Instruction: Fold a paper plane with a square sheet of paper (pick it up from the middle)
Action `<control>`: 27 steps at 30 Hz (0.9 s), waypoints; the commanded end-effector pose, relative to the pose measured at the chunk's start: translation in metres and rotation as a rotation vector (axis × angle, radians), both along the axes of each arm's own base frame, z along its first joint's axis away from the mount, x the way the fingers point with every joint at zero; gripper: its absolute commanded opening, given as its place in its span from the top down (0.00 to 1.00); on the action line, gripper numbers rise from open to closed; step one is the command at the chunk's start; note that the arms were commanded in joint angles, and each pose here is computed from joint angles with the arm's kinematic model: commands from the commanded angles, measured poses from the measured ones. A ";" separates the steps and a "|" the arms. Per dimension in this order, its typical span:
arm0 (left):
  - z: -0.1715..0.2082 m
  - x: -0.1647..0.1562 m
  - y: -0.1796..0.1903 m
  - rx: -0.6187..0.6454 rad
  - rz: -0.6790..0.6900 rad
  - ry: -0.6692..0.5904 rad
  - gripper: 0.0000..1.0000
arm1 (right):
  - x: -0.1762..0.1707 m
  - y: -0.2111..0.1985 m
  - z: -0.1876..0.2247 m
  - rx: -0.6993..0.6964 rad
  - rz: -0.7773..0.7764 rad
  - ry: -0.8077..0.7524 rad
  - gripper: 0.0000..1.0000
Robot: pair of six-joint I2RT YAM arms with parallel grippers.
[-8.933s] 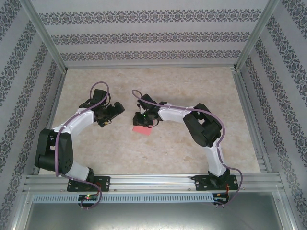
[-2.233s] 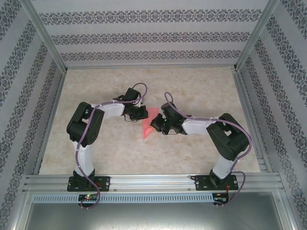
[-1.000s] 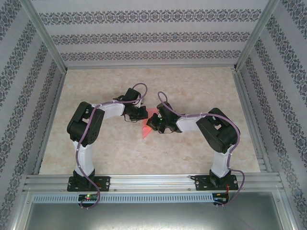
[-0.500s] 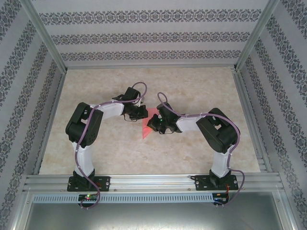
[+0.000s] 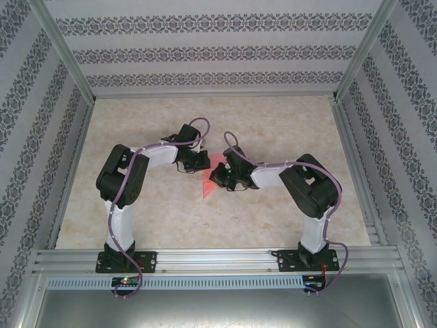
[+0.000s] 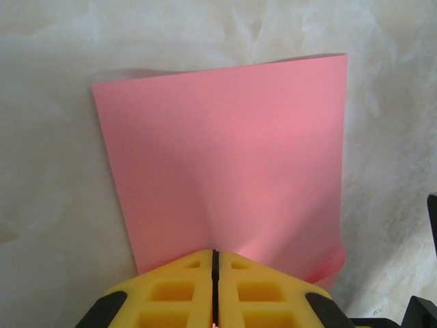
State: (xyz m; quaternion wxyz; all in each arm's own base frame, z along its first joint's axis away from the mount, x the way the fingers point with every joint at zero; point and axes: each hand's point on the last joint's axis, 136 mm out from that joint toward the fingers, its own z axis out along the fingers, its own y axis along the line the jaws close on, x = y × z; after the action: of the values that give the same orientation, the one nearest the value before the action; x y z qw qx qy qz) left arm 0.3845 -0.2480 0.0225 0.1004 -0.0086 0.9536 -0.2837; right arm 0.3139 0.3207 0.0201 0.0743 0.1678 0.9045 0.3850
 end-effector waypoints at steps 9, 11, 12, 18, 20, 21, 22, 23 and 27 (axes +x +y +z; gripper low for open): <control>-0.014 -0.003 0.006 0.038 -0.010 0.043 0.90 | 0.003 0.011 -0.003 -0.003 0.039 -0.025 0.96; -0.014 -0.003 0.007 0.039 -0.010 0.045 0.90 | 0.003 0.010 -0.005 -0.010 0.038 -0.021 0.97; -0.014 -0.004 0.007 0.038 -0.010 0.045 0.90 | 0.003 0.010 -0.005 -0.009 0.038 -0.022 0.96; -0.014 -0.005 0.007 0.039 -0.010 0.048 0.90 | 0.002 0.008 -0.008 -0.022 0.034 -0.017 0.96; -0.013 -0.004 0.009 0.047 0.001 0.045 0.89 | 0.001 0.006 -0.009 -0.032 0.028 -0.010 0.96; -0.011 -0.002 0.011 0.052 0.017 0.044 0.89 | 0.001 0.005 -0.011 -0.037 0.028 -0.008 0.95; -0.009 0.000 0.014 0.053 0.037 0.040 0.88 | 0.001 0.004 -0.012 -0.042 0.026 -0.006 0.95; -0.007 0.002 0.016 0.047 0.054 0.035 0.88 | 0.000 0.003 -0.013 -0.045 0.026 -0.003 0.94; 0.008 0.013 0.033 0.019 0.141 0.007 0.82 | -0.001 0.002 -0.016 -0.053 0.021 0.008 0.91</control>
State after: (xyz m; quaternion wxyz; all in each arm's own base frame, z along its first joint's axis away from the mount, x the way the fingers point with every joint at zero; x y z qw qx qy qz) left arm 0.3874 -0.2414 0.0217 0.0966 -0.0293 0.9540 -0.2822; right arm 0.3173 0.3232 0.0175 0.0783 0.1594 0.9060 0.3842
